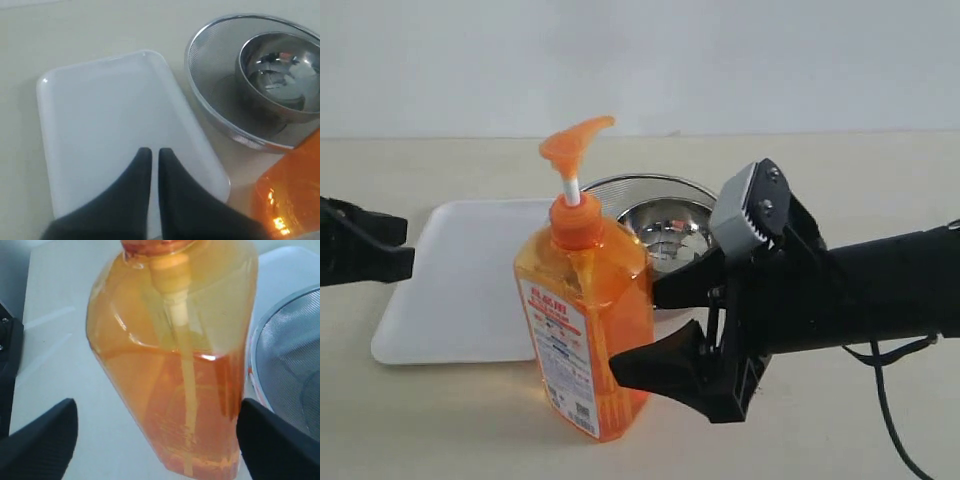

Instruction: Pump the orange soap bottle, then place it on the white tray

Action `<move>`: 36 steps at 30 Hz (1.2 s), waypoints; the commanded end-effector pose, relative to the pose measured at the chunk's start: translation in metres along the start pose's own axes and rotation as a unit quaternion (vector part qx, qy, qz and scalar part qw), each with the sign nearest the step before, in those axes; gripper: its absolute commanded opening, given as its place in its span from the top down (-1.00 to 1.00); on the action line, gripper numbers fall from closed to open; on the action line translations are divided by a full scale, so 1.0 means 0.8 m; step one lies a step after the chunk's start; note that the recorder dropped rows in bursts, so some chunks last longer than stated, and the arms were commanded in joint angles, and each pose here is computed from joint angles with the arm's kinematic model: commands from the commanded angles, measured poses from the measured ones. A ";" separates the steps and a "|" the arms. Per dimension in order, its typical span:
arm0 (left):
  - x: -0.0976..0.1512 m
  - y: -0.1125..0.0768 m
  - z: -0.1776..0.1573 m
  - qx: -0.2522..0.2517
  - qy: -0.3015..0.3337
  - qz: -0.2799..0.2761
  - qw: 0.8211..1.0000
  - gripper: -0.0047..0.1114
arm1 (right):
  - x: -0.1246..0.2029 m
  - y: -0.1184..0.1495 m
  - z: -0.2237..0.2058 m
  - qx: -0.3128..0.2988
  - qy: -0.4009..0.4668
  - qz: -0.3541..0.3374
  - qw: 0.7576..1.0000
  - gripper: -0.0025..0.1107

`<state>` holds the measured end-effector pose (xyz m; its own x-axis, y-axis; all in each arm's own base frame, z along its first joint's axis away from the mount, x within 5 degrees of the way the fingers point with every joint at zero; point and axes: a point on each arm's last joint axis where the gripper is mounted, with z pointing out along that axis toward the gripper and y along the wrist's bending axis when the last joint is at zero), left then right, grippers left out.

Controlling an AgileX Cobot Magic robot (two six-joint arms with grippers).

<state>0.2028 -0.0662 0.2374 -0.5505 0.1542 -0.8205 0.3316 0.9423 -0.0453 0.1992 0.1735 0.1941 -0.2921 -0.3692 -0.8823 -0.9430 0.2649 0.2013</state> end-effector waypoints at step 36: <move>-0.026 -0.094 0.053 0.235 0.064 0.140 0.960 0.84 | -0.034 0.004 0.028 0.054 0.026 -0.008 0.998 -0.40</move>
<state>0.2274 -0.1475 0.2336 -0.4530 0.4489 -0.7703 0.7435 0.6669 -0.0486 0.2027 0.2045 0.2064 -0.2702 -0.4369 -0.8580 -0.9398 0.3132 0.1365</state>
